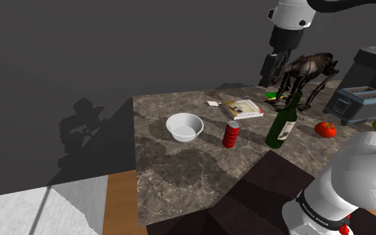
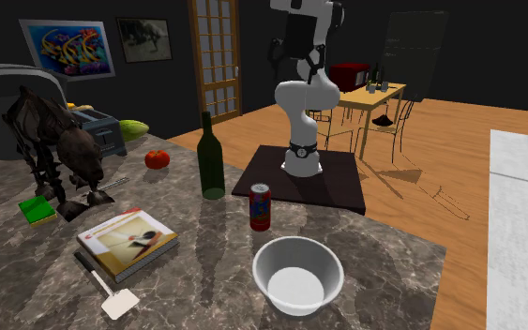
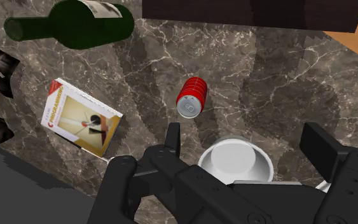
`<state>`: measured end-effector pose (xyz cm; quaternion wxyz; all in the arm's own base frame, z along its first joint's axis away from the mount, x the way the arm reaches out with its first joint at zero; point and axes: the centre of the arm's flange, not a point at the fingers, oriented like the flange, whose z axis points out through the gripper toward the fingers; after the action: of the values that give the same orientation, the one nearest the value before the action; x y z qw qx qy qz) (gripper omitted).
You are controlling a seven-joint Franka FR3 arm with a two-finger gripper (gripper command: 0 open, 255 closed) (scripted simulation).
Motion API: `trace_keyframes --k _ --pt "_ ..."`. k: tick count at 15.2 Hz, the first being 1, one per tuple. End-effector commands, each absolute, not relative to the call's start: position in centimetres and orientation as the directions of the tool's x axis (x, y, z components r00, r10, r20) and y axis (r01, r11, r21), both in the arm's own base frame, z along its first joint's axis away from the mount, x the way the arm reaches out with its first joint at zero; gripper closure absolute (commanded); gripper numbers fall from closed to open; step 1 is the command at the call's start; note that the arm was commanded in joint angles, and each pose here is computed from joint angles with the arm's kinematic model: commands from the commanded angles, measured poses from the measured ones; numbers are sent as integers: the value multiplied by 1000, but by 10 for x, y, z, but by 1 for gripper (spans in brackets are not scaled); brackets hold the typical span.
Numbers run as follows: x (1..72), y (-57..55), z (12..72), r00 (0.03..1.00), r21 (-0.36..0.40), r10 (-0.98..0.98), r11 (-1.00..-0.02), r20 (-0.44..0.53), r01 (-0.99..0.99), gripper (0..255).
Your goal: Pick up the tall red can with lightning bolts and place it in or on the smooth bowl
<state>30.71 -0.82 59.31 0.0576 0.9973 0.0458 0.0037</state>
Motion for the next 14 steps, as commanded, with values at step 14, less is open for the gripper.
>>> trace_keyframes --k 14 --pt "369 -52 438 988 94 155 -983 -7 155 0"
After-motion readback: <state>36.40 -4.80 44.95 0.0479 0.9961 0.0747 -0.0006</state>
